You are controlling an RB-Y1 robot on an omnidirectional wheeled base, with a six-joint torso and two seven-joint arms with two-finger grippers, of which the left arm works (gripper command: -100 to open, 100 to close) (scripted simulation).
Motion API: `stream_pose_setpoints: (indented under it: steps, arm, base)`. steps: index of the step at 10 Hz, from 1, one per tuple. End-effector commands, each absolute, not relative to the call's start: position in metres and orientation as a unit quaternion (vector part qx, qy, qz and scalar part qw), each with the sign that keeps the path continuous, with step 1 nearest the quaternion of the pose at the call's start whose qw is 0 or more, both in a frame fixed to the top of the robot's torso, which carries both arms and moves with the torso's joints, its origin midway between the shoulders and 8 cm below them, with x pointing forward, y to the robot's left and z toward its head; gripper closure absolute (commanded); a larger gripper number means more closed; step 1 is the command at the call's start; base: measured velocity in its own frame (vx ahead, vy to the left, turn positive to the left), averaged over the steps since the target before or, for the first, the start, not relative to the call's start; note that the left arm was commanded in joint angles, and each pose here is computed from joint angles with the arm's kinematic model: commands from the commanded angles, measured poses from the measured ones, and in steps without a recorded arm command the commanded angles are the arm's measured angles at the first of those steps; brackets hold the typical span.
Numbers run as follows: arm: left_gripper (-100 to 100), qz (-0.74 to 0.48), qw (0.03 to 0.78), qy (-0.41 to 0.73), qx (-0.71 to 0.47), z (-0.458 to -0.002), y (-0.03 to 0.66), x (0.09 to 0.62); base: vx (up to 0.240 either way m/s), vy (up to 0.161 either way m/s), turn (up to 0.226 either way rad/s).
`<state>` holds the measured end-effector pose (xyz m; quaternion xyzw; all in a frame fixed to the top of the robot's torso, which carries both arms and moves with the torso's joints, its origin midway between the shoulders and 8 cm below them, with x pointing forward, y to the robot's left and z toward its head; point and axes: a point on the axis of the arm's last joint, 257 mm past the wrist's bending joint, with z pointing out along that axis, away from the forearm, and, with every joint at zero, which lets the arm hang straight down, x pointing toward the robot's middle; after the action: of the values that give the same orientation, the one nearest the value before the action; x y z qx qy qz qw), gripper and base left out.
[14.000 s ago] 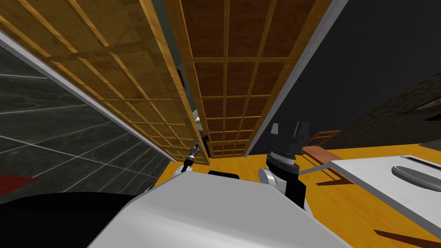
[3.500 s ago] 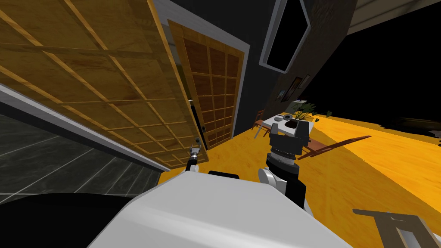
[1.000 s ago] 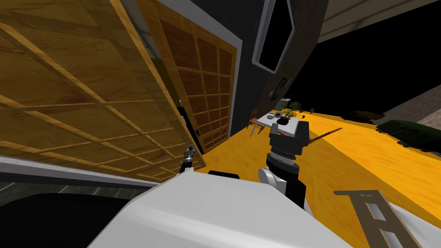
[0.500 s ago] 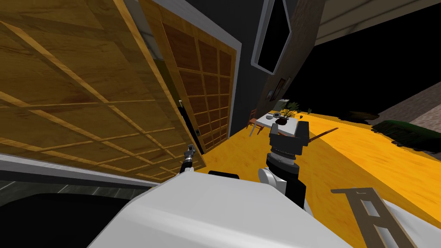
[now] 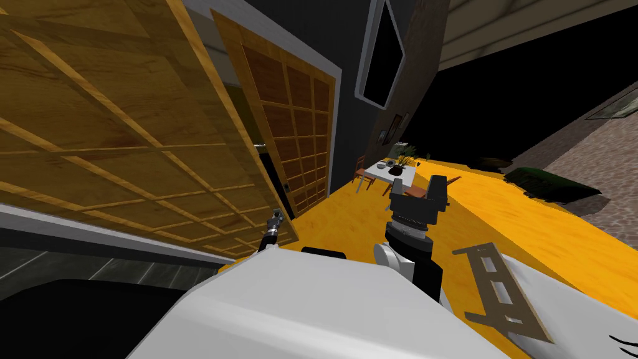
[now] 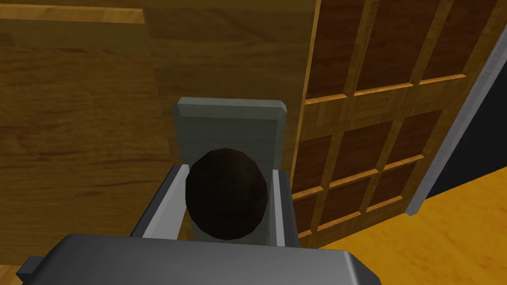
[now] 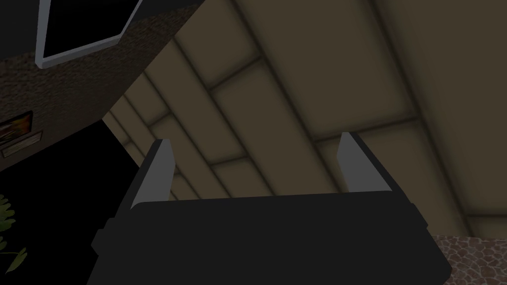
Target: Pull the door open
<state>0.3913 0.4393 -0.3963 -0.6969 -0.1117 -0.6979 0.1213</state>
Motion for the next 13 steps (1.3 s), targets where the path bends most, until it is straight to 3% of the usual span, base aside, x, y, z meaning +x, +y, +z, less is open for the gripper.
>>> stream_pose_setpoints:
  steps: [1,13]
  arm:
    - [100,-0.700,0.106,-0.103,-0.699,-0.398,0.432,0.390]
    - [100,-0.704,0.048,-0.045,-0.707,-0.399,0.409,0.369]
  base:
    - [-0.270,0.011,-0.095]
    - [-0.209,0.021,-0.074]
